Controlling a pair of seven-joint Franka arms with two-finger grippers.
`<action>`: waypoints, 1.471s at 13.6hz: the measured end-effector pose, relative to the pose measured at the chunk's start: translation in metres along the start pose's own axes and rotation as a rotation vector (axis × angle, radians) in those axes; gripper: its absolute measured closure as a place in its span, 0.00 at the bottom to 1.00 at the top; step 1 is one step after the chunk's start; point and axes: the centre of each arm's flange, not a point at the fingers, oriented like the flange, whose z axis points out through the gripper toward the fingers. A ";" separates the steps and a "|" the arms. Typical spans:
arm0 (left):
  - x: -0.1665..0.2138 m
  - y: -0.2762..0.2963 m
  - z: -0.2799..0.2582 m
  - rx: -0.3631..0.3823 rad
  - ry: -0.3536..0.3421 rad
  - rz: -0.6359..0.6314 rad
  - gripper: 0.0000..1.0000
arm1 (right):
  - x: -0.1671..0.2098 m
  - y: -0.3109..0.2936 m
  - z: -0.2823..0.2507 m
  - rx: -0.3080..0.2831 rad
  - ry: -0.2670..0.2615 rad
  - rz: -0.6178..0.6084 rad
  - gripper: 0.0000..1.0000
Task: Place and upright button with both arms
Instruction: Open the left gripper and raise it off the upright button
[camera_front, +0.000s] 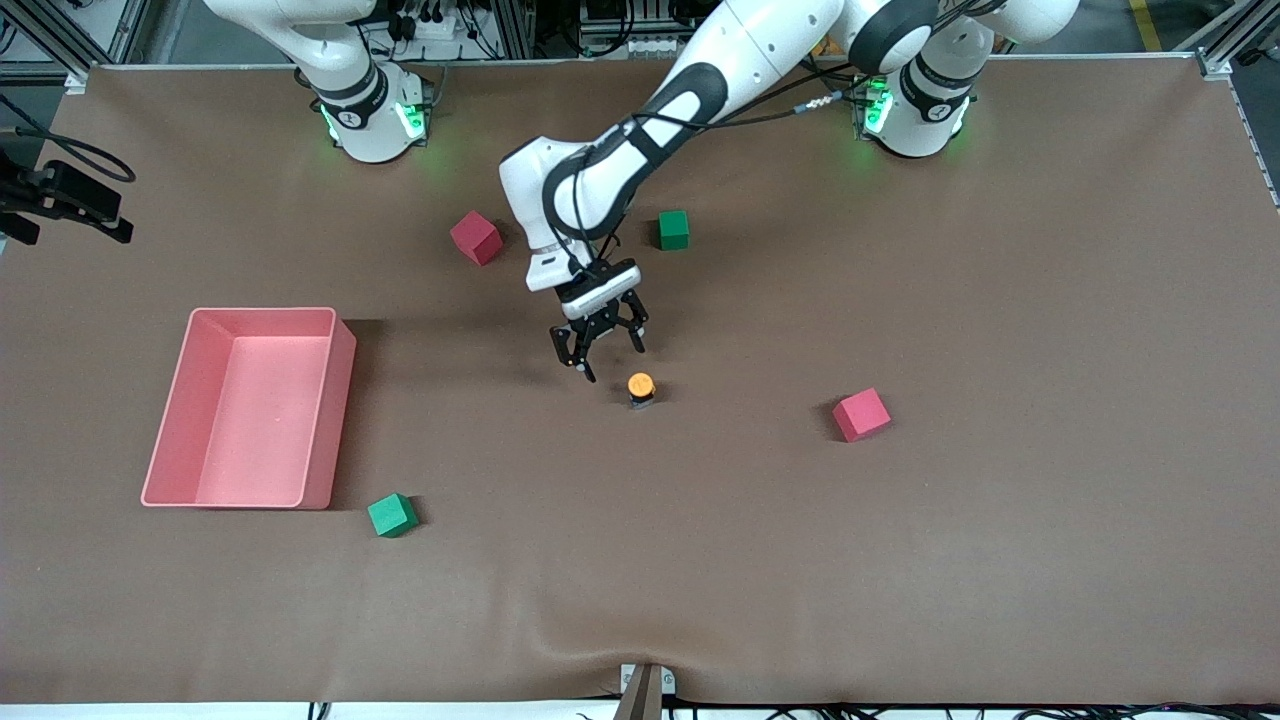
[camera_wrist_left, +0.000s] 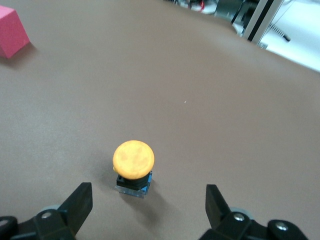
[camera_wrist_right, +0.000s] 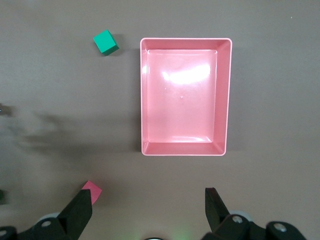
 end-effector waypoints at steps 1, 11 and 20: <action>0.010 0.005 -0.003 0.008 -0.048 -0.009 0.00 | 0.000 0.001 0.000 0.000 0.002 0.002 0.00; 0.127 0.023 -0.031 0.123 -0.484 -0.162 0.00 | 0.005 -0.001 -0.003 -0.006 0.040 0.049 0.00; 0.267 0.014 -0.013 0.129 -0.630 -0.313 0.00 | 0.016 -0.003 0.002 -0.011 0.070 0.044 0.00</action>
